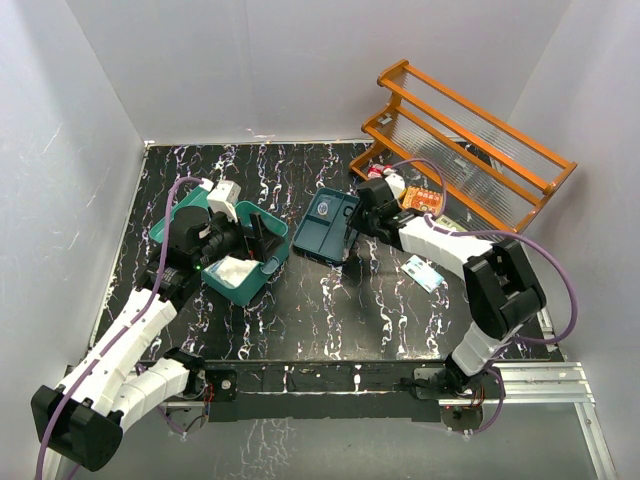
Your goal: Organize the medicine kit
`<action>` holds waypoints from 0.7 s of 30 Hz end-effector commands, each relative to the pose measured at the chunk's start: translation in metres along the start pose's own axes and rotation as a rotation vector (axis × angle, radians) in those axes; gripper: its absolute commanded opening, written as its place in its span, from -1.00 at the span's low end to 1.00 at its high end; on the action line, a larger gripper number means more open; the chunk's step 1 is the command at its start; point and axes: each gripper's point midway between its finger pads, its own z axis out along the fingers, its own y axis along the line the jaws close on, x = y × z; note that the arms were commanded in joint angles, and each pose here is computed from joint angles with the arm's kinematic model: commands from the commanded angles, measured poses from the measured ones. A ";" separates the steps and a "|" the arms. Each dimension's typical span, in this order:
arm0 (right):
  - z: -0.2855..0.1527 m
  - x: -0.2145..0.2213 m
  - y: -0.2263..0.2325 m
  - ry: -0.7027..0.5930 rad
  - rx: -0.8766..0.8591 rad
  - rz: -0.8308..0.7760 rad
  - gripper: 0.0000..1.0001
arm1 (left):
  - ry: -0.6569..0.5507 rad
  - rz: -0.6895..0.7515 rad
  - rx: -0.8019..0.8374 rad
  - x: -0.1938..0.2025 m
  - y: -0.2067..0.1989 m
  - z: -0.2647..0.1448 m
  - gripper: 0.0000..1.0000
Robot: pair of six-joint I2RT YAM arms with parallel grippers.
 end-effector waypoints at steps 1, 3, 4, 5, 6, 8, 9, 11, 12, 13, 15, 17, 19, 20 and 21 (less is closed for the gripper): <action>0.009 -0.027 0.022 -0.133 0.014 0.093 -0.87 | -0.046 0.017 0.023 -0.017 -0.011 -0.010 0.86; 0.014 -0.026 0.022 -0.140 0.031 0.089 -0.87 | -0.047 0.020 0.021 -0.018 -0.011 -0.010 0.87; 0.017 -0.025 0.023 -0.141 0.038 0.084 -0.87 | -0.046 0.020 0.020 -0.018 -0.011 -0.010 0.86; 0.021 -0.023 0.021 -0.143 0.055 0.080 -0.87 | -0.048 0.021 0.020 -0.018 -0.011 -0.011 0.86; 0.028 -0.018 0.017 -0.138 0.079 0.074 -0.86 | -0.048 0.021 0.020 -0.018 -0.011 -0.011 0.86; 0.036 -0.015 0.012 -0.139 0.110 0.071 -0.85 | -0.048 0.019 0.021 -0.018 -0.011 -0.011 0.86; 0.039 -0.013 0.010 -0.139 0.126 0.070 -0.85 | -0.050 0.019 0.020 -0.019 -0.011 -0.011 0.86; 0.045 -0.013 0.008 -0.143 0.144 0.063 -0.84 | -0.049 0.017 0.021 -0.019 -0.012 -0.010 0.86; 0.048 -0.014 0.008 -0.147 0.150 0.058 -0.83 | -0.050 0.018 0.021 -0.019 -0.012 -0.011 0.86; 0.051 -0.014 0.007 -0.148 0.160 0.051 -0.82 | -0.050 0.017 0.023 -0.020 -0.012 -0.011 0.86; 0.056 -0.015 0.007 -0.146 0.177 0.036 -0.79 | -0.047 0.018 0.022 -0.020 -0.012 -0.011 0.86; 0.058 -0.014 0.008 -0.133 0.191 0.017 -0.68 | -0.048 0.018 0.020 -0.020 -0.012 -0.011 0.86; 0.058 -0.014 0.010 -0.125 0.190 0.004 -0.49 | -0.049 0.019 0.019 -0.021 -0.013 -0.012 0.86; 0.057 -0.014 0.013 -0.119 0.181 -0.003 -0.42 | -0.050 0.019 0.018 -0.021 -0.013 -0.012 0.86; 0.056 -0.014 0.014 -0.114 0.171 -0.012 -0.35 | -0.051 0.020 0.018 -0.022 -0.013 -0.012 0.86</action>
